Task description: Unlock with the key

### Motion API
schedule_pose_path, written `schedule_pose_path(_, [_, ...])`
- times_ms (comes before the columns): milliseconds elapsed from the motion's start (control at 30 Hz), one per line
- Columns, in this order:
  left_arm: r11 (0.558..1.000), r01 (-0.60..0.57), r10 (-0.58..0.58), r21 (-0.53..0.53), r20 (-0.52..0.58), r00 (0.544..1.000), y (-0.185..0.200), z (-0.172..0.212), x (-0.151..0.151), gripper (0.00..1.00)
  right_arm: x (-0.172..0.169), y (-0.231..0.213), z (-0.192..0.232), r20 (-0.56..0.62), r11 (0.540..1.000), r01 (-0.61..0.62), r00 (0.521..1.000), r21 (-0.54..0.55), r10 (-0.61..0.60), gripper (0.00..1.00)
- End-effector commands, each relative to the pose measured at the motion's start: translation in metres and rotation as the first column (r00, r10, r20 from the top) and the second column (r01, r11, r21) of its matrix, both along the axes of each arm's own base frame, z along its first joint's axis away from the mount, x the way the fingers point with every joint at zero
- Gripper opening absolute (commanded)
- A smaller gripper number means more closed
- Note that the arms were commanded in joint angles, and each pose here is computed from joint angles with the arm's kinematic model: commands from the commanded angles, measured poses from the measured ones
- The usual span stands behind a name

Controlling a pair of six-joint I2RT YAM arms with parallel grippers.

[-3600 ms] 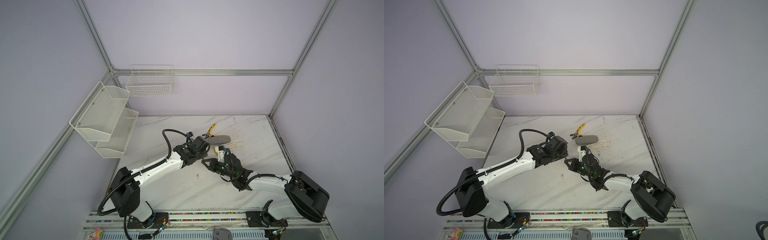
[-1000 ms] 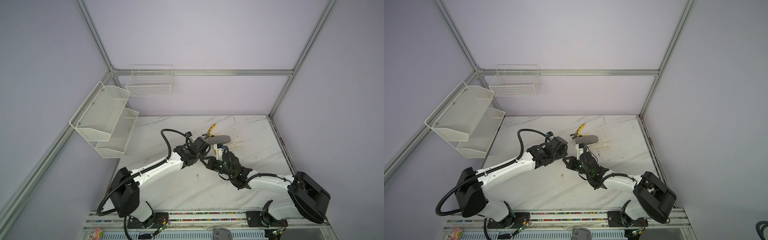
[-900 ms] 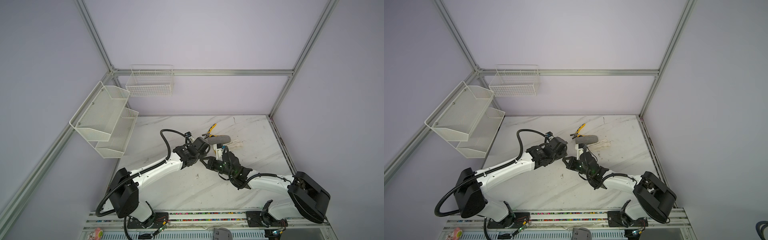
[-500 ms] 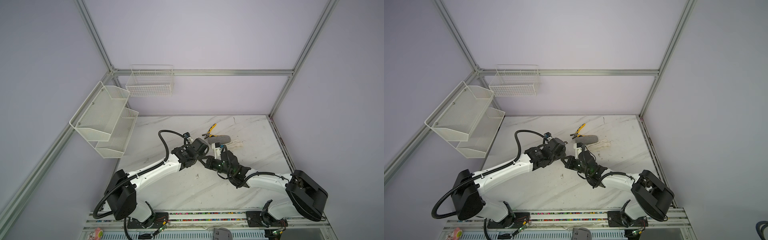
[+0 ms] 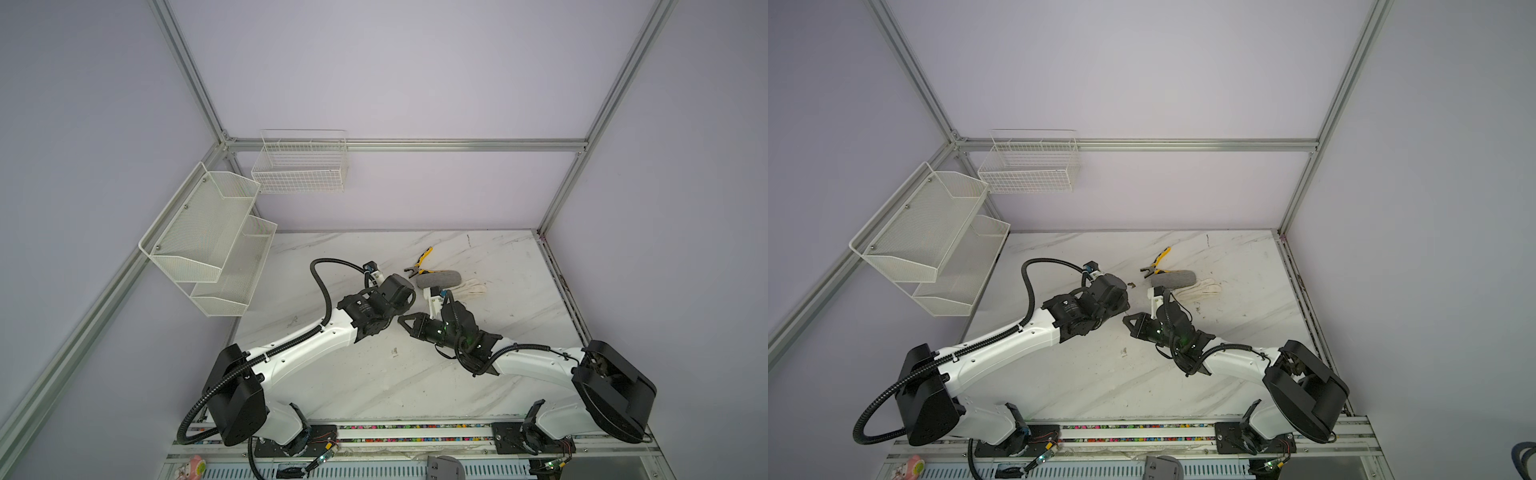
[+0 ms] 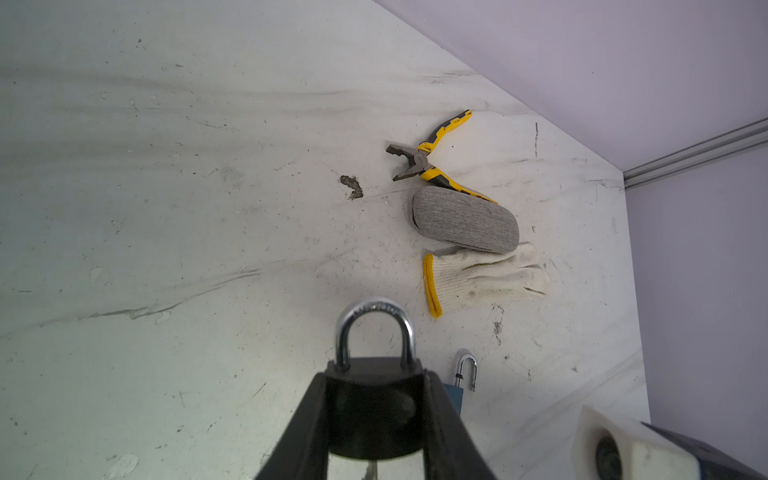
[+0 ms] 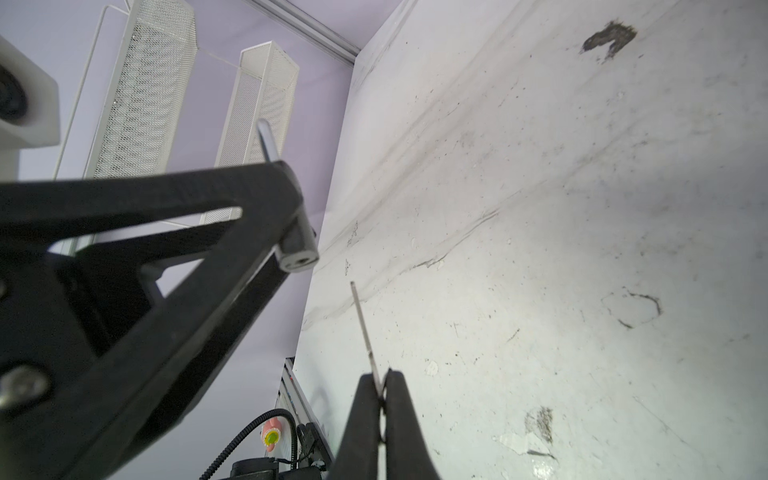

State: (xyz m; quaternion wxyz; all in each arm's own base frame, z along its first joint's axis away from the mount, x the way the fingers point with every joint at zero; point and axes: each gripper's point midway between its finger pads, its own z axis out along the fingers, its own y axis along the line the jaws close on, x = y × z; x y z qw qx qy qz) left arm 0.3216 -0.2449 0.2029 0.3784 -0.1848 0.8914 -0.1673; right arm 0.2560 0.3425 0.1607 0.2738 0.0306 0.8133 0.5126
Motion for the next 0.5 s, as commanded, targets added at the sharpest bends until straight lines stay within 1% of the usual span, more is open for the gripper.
schedule_pose_path(0, [1.0,-0.023,0.023,-0.015,0.037,0.999,0.0058,0.0046,-0.0011,0.0,0.0034,0.0012,0.0193,0.042,1.0,0.011,0.999,0.026,-0.013,0.0])
schedule_pose_path(133, [1.0,-0.017,0.017,-0.011,0.033,0.999,0.0038,0.0031,-0.0003,0.0,0.0027,0.0057,0.0256,0.05,0.999,-0.008,0.999,0.045,0.005,0.0])
schedule_pose_path(367, [1.0,-0.005,0.005,-0.011,0.024,1.0,0.0014,0.001,-0.001,0.0,0.0049,0.0057,0.0206,0.047,1.0,0.001,0.999,0.025,-0.003,0.0])
schedule_pose_path(467, [1.0,-0.004,0.004,-0.002,0.021,1.0,0.0024,-0.0017,-0.0011,0.0,0.006,0.006,0.0277,0.054,0.999,0.007,0.998,0.049,-0.01,0.0])
